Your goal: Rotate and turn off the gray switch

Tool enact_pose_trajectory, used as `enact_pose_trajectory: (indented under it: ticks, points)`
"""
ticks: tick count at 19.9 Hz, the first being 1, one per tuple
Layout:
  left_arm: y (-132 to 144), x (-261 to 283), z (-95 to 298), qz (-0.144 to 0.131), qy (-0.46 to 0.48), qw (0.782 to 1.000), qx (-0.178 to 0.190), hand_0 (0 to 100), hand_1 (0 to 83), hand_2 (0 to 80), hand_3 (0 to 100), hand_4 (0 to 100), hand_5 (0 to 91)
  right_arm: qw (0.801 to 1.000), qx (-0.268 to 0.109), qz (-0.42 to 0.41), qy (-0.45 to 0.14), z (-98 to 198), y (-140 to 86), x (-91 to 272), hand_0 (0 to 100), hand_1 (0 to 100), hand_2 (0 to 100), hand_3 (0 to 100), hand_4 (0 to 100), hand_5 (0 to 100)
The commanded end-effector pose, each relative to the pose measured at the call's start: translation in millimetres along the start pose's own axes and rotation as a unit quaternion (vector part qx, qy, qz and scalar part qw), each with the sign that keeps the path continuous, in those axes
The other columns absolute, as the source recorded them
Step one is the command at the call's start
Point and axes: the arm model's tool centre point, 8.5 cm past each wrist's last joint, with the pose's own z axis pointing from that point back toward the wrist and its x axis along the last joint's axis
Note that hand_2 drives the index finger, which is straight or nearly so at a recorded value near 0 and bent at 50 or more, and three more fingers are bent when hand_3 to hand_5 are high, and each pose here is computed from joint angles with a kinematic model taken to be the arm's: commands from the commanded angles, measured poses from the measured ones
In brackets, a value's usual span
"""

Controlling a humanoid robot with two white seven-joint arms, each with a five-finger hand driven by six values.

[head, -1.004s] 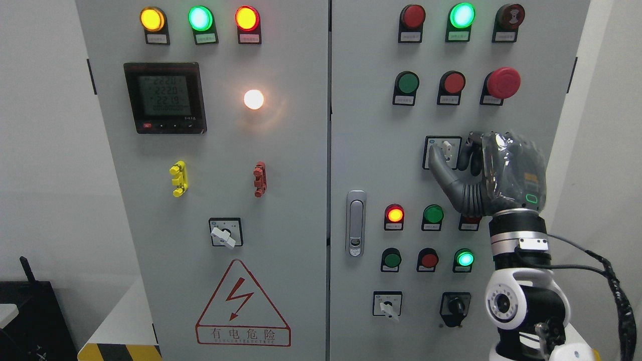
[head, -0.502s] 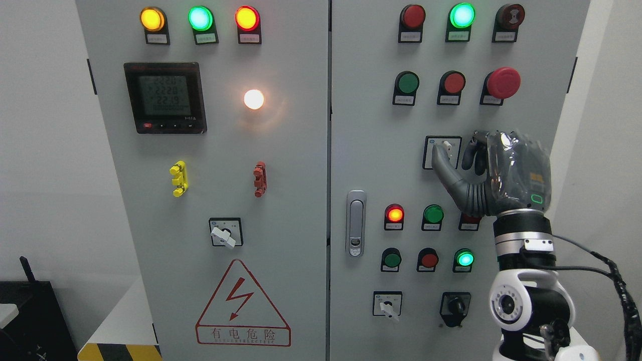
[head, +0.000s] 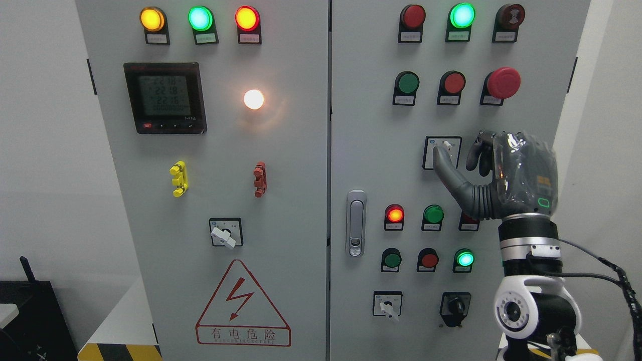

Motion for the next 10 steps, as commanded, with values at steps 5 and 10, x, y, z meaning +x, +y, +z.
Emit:
enact_pose_trajectory:
  ticks: [5,10]
  points:
    - [0.4,-4.8,0.6,-0.001,0.007,1.0,0.001,12,38.9,0.0,0,0,0.0,0.993,-0.082,-0.045,-0.076,35.2,-32.2,9.8,15,29,56,85,73,70]
    - [0.2,-4.8,0.6,-0.001,0.007,1.0,0.0,12,38.9,0.0,0,0,0.0,0.988,-0.095,-0.045,-0.111,46.3,-37.7,5.4,18,29,40,46,32,28]
